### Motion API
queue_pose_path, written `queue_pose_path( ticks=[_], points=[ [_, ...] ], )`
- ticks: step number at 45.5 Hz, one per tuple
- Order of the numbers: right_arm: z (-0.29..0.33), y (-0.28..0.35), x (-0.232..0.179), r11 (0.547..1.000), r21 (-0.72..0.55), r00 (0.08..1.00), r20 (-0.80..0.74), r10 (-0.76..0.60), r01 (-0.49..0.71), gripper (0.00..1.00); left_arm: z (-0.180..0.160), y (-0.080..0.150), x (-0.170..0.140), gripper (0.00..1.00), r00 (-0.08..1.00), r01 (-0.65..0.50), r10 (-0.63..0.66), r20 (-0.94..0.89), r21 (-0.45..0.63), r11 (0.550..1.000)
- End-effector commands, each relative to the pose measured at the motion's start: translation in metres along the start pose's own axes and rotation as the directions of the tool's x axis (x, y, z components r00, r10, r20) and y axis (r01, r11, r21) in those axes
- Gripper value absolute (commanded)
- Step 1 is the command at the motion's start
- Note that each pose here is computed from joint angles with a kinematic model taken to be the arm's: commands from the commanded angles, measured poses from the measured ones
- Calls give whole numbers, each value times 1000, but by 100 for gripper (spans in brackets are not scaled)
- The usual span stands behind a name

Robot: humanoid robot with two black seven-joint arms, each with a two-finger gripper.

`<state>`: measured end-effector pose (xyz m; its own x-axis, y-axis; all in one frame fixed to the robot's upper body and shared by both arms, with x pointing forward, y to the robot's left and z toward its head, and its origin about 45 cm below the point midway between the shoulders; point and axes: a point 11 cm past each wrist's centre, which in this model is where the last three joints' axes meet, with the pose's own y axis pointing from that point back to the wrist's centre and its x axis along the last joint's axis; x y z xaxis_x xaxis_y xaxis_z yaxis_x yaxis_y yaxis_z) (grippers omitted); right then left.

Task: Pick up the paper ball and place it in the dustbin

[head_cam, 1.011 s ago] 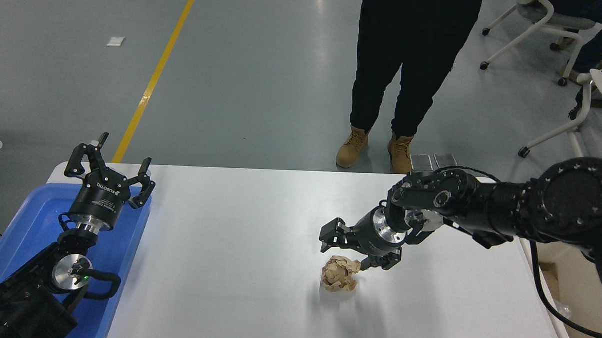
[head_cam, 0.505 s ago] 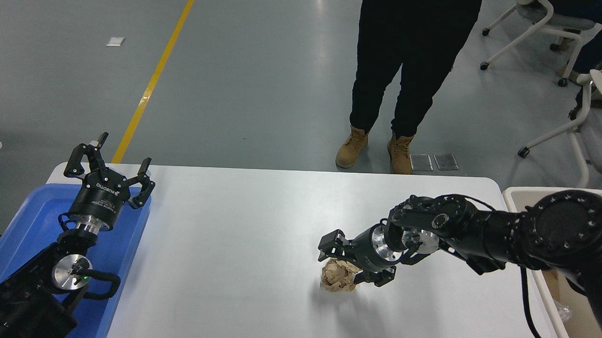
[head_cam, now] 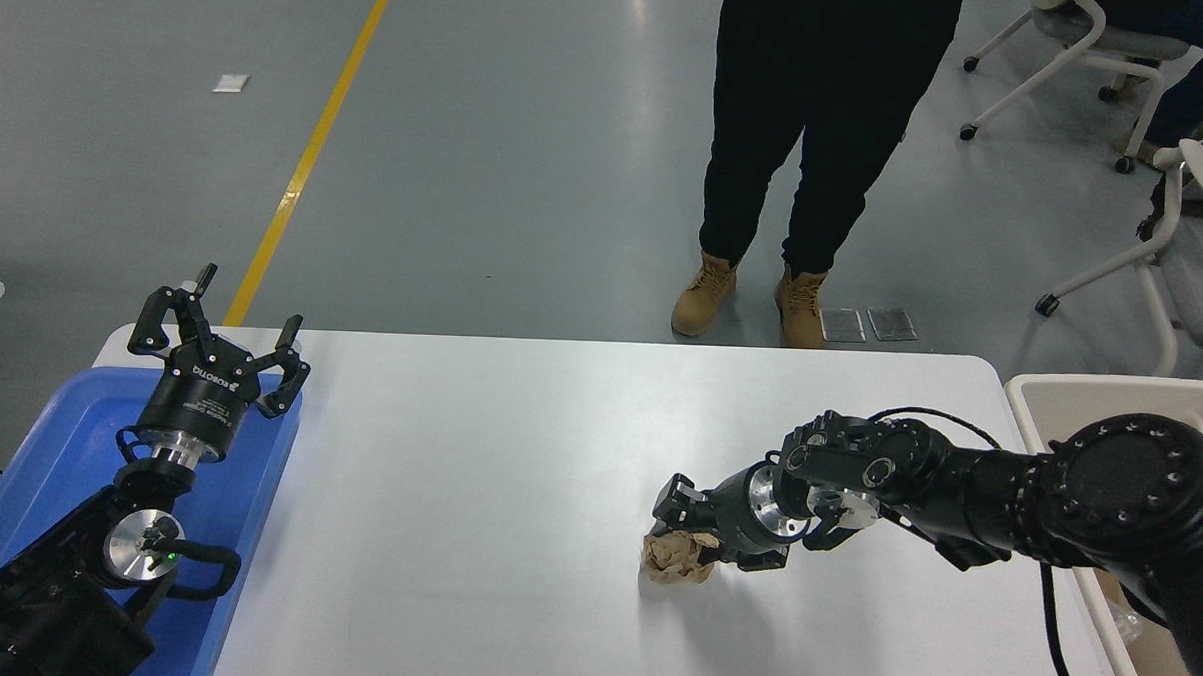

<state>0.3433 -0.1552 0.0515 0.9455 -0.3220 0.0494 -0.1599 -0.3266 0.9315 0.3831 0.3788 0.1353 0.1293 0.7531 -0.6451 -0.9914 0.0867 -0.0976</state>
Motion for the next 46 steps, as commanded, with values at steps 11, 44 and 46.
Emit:
queue_pose_path(
  ticks=[11, 44, 46],
  points=[
    [-39, 73, 45, 998, 22, 986, -151, 67, -64, 0, 0, 0, 0, 98, 1000, 0, 0, 1, 0, 1000],
    [-84, 287, 117, 961, 147, 939, -223, 262, -233, 0, 0, 0, 0, 98, 1000, 1, -1, 0, 1, 1000],
    [-88, 295, 118, 957, 158, 935, -225, 273, -242, 0, 0, 0, 0, 98, 1000, -1, 1, 3, 2, 1000]
  ],
)
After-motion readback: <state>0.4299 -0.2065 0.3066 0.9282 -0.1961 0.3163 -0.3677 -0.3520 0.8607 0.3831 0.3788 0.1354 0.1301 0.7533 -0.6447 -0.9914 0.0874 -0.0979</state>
